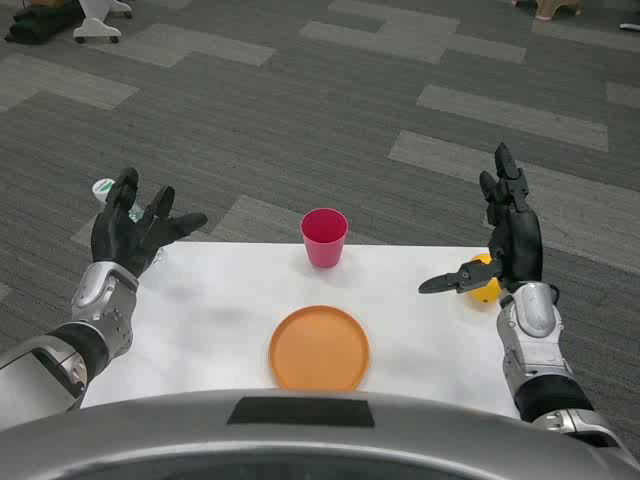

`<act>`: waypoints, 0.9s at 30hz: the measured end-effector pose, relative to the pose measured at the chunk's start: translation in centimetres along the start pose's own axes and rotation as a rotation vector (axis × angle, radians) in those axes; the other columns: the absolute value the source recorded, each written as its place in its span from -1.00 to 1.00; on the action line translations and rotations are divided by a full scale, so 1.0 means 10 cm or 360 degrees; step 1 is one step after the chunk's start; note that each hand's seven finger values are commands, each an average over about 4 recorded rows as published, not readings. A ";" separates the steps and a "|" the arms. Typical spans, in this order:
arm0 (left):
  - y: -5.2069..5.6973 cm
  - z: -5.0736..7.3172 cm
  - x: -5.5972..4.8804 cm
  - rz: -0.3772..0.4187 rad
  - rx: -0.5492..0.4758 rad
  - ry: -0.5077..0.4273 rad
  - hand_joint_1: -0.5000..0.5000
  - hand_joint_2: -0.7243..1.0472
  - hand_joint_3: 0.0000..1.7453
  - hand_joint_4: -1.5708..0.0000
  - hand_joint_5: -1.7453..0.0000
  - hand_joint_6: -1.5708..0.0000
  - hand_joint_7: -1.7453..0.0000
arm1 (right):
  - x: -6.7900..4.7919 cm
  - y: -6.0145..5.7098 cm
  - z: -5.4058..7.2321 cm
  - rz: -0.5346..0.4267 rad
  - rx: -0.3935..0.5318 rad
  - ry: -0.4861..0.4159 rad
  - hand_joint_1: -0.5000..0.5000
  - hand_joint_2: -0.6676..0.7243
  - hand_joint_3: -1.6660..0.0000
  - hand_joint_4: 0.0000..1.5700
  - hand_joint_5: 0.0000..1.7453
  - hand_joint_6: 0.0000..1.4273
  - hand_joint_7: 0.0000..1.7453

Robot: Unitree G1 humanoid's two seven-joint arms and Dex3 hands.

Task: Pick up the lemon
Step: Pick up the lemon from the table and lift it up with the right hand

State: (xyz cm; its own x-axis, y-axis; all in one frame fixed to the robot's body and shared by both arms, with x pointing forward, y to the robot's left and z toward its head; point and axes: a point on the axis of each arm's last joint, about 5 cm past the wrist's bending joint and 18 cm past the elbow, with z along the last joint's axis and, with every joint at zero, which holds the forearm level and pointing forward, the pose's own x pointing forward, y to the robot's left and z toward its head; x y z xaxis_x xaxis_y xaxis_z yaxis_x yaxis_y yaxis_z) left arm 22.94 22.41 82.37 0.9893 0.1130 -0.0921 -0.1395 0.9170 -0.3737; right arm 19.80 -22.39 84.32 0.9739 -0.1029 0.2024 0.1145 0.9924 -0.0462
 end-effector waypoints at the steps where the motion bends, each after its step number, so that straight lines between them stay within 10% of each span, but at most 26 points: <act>1: 0.00 0.00 0.00 0.0000 0.0000 -0.0001 1.00 1.00 -0.90 1.00 1.00 1.00 1.00 | 0.00 0.00 0.00 -0.0004 0.0001 0.0003 -0.17 0.36 0.81 -1.00 -0.78 -1.00 -1.00; 27: 0.00 0.00 0.00 0.0003 0.0001 -0.0002 1.00 1.00 -0.90 1.00 1.00 1.00 1.00 | 0.03 0.01 -0.03 -0.0026 0.0007 0.0024 -0.17 0.36 0.81 -1.00 -0.78 -1.00 -1.00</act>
State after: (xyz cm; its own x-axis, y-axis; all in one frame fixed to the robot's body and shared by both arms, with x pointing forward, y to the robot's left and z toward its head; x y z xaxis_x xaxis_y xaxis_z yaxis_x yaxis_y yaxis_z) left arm 22.94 22.45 82.38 0.9891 0.1152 -0.0918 -0.1414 0.9169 -0.3732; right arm 20.11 -22.30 84.12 0.9747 -0.1203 0.1882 0.1298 0.9908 -0.0386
